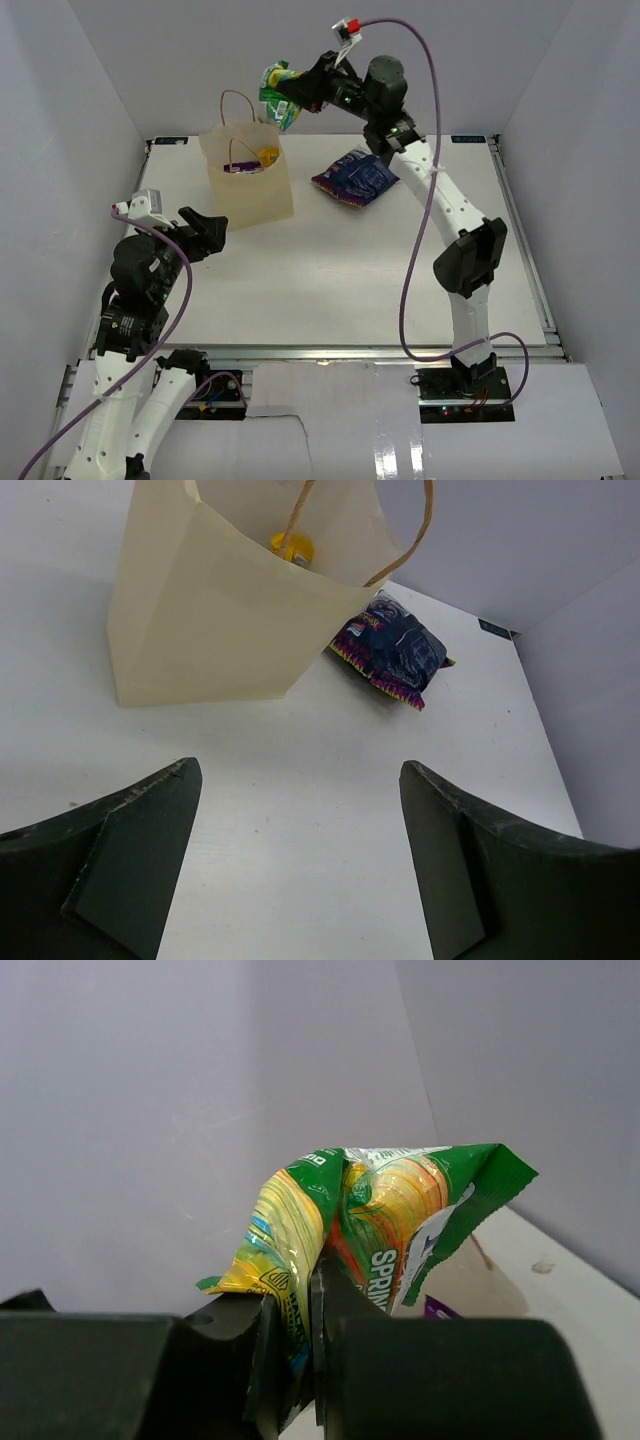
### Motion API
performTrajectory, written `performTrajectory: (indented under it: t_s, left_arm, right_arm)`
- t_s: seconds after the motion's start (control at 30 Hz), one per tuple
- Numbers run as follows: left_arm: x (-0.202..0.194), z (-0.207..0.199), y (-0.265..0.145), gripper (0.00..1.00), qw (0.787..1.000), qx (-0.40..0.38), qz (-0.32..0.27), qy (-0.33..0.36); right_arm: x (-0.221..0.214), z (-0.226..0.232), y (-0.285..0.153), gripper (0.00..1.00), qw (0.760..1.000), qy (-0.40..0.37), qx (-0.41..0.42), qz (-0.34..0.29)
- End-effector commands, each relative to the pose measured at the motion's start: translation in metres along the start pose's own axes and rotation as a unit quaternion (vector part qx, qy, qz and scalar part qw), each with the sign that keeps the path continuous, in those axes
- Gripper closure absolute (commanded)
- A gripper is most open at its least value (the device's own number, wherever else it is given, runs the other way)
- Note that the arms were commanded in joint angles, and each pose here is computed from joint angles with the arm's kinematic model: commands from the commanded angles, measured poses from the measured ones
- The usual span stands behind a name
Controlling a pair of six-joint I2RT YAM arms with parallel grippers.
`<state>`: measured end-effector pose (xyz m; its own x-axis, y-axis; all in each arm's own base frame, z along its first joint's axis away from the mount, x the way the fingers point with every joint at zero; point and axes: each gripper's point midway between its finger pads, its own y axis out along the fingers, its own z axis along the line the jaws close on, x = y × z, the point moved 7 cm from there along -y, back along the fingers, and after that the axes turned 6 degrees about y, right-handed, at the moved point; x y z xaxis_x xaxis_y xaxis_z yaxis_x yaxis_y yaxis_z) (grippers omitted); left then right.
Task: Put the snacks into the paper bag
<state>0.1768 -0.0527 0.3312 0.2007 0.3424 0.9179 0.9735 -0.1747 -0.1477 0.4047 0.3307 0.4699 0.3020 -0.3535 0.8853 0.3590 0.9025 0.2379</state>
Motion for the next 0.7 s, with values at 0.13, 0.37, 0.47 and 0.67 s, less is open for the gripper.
performTrajectory:
  t_s: [0.13,0.37,0.47,0.67]
  left_arm:
    - [-0.005,0.0,-0.005,0.09,1.0,-0.001,0.008,-0.015]
    - [-0.008,0.001,-0.006,0.09,1.0,0.002,0.012,-0.017]
    - [-0.008,0.001,-0.004,0.09,1.0,0.003,0.014,-0.015]
    - [-0.009,0.001,0.0,0.09,1.0,0.004,0.019,-0.018]
  right_arm:
    - [0.004,0.025,0.047,0.92,0.988,0.064,-0.037,-0.136]
    - [-0.036,-0.001,0.062,0.89,0.988,0.062,-0.079,-0.12]
    - [-0.049,-0.001,0.065,0.62,0.99,0.066,-0.071,-0.104]
    - [-0.063,-0.002,0.064,0.33,0.994,0.057,-0.058,-0.071]
